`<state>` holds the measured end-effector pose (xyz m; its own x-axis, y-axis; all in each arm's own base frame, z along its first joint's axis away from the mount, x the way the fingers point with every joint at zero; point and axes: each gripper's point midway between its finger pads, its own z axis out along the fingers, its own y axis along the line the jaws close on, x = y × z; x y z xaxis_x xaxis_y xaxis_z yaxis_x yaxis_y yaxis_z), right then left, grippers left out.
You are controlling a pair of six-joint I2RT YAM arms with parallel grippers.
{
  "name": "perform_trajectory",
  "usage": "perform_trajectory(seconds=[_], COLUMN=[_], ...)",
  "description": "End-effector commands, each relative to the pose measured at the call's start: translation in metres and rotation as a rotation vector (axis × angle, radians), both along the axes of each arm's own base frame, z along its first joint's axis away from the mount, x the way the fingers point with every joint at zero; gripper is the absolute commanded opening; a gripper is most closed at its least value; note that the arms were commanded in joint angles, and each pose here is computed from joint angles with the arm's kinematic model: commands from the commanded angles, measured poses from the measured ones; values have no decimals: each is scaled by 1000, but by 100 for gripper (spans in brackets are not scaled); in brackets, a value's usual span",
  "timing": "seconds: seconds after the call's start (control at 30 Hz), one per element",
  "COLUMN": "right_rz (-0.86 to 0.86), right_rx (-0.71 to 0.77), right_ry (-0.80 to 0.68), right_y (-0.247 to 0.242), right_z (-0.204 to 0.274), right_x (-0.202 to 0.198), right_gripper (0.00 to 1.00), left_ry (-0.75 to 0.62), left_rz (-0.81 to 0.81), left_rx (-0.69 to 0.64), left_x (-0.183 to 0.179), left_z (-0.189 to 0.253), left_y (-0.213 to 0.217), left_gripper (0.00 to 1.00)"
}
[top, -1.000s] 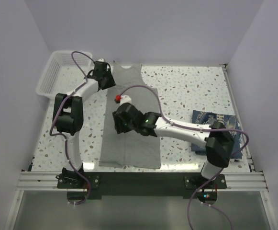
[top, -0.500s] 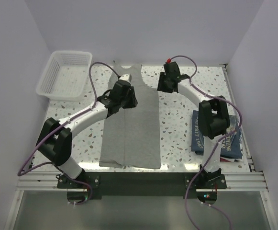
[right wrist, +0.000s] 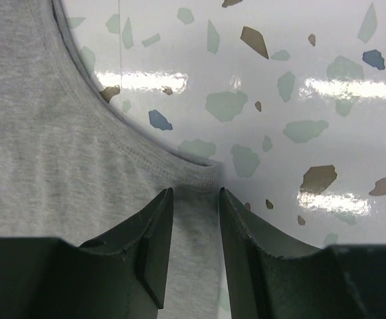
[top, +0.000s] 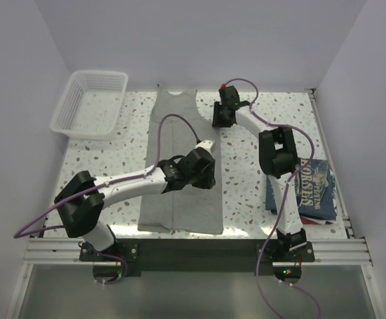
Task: Fold and stack the tank tops
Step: Fold the tank top
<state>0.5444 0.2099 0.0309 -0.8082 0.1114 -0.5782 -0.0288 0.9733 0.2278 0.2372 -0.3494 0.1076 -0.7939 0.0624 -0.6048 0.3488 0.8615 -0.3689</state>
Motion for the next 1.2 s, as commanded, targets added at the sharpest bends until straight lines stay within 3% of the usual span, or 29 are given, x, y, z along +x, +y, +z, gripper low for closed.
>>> perform_trajectory(seconds=[0.0, 0.2, 0.37, 0.7, 1.17], right_rz=[5, -19, -27, -28, -35], right_rx=[-26, -52, -58, -45, -33], right_ry=[-23, -8, -13, -22, -23], right_y=[-1, -9, -12, -9, -9], right_z=[4, -10, -11, -7, -5], right_x=[9, 3, 0, 3, 3], right_gripper=[38, 18, 8, 4, 3], left_ry=[-4, 34, 59, 91, 107], left_rz=[-7, -85, -138, -185, -227], left_rx=[-22, 32, 80, 182, 261], left_x=[-12, -46, -81, -132, -150], left_z=[7, -15, -29, -44, -64], left_y=[-12, -39, -54, -55, -61], left_gripper=[35, 35, 35, 40, 34])
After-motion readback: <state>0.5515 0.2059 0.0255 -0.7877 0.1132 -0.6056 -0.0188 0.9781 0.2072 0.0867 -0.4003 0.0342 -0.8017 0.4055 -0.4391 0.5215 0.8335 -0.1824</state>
